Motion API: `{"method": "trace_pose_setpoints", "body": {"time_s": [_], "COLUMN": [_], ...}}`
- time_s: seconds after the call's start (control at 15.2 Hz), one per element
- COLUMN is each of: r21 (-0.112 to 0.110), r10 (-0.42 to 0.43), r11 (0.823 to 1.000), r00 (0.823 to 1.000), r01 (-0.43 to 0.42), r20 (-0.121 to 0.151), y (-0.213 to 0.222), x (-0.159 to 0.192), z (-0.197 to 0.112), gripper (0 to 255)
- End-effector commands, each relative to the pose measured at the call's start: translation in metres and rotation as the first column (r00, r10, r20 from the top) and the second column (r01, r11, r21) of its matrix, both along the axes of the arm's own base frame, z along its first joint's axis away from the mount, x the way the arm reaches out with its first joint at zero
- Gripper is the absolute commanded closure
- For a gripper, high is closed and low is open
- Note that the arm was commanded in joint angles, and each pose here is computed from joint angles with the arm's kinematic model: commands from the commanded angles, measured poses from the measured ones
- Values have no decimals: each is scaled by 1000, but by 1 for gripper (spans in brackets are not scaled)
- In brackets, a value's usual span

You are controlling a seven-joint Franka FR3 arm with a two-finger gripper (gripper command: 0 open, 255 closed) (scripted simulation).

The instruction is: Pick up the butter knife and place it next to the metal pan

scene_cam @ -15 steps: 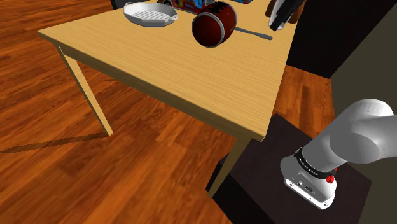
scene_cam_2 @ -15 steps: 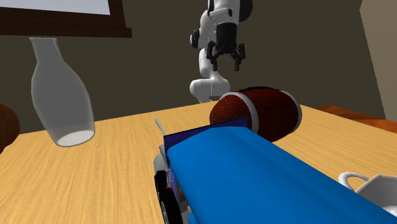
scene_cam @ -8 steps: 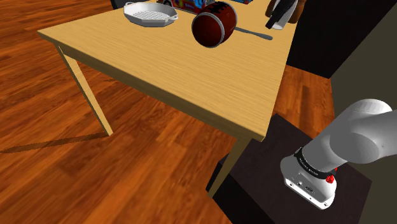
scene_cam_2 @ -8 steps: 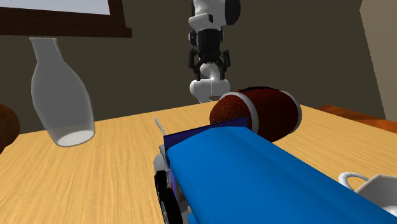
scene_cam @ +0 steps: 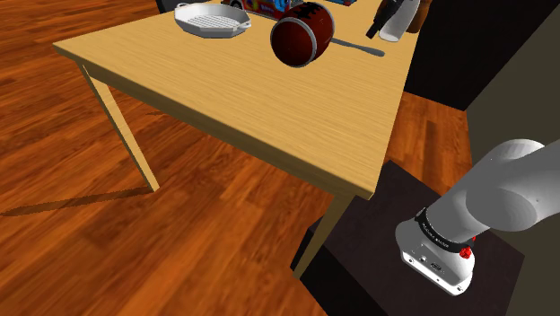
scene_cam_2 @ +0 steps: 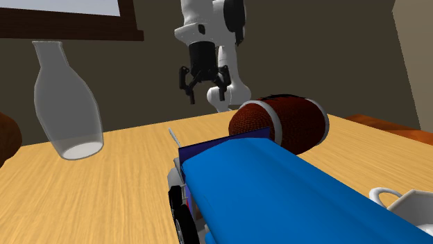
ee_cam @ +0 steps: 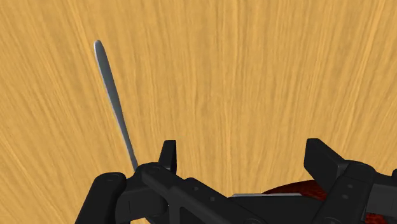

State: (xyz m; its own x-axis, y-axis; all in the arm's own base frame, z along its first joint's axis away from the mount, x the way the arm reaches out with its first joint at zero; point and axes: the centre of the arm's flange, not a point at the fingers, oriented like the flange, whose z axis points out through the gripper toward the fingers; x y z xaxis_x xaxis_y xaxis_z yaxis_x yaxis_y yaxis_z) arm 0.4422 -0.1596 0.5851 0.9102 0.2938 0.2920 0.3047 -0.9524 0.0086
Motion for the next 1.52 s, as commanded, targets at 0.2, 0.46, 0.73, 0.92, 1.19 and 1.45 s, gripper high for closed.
{"method": "trace_pose_setpoints", "body": {"time_s": [0.2, 0.46, 0.73, 0.92, 1.19, 1.45], "r21": [15, 28, 29, 29, 29, 29], "r10": [37, 64, 68, 68, 68, 68], "r11": [999, 997, 997, 997, 997, 997], "r00": [999, 997, 997, 997, 997, 997], "r01": [-37, -65, -69, -69, -69, -69], "r20": [17, 31, 32, 32, 32, 32], "y": [-50, -88, -91, -89, -88, -88], "x": [42, 77, 86, 91, 93, 93], "z": [-21, -37, -53, -68, -76, -76], "gripper": [0, 0, 0, 0, 0, 0]}}
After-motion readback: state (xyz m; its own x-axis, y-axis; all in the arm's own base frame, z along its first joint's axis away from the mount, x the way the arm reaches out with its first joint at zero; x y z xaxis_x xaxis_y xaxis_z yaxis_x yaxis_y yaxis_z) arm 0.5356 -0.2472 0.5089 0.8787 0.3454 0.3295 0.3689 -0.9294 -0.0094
